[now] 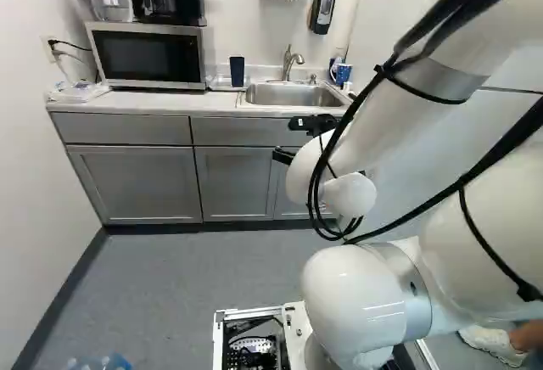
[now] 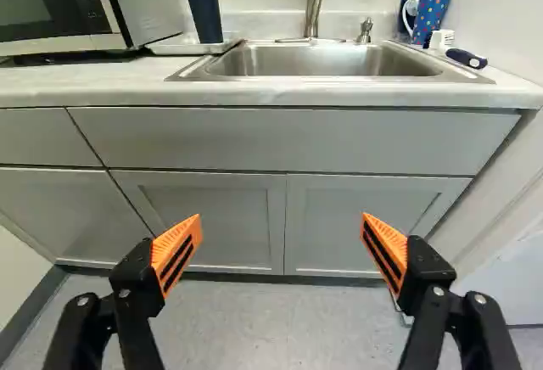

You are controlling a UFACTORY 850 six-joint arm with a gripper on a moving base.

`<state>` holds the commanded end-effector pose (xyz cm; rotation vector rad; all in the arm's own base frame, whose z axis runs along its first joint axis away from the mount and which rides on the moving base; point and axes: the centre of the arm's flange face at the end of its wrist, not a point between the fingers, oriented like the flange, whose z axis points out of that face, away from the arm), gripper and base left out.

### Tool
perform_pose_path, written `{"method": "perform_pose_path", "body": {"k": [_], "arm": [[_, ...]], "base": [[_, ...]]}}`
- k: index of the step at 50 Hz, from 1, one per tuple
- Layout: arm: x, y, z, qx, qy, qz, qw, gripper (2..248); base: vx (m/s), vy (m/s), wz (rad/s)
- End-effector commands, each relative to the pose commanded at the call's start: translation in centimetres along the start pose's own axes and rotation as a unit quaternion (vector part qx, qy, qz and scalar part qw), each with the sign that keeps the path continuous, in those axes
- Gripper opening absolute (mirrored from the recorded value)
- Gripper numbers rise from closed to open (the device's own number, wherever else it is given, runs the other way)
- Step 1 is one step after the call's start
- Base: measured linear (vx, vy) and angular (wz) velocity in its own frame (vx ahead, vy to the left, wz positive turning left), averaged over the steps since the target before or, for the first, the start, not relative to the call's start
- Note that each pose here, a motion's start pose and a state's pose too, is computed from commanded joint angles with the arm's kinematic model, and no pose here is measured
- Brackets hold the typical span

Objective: Rinse the cup and place it in the tray

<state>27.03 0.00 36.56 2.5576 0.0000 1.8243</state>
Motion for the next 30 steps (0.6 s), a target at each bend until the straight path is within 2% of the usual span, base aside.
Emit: {"method": "perform_pose_path", "body": {"k": [30], "arm": [[0.00,0.00,0.00,0.000,0.000,0.000,1.0000,247]], "base": [[0.000,0.000,0.000]]}}
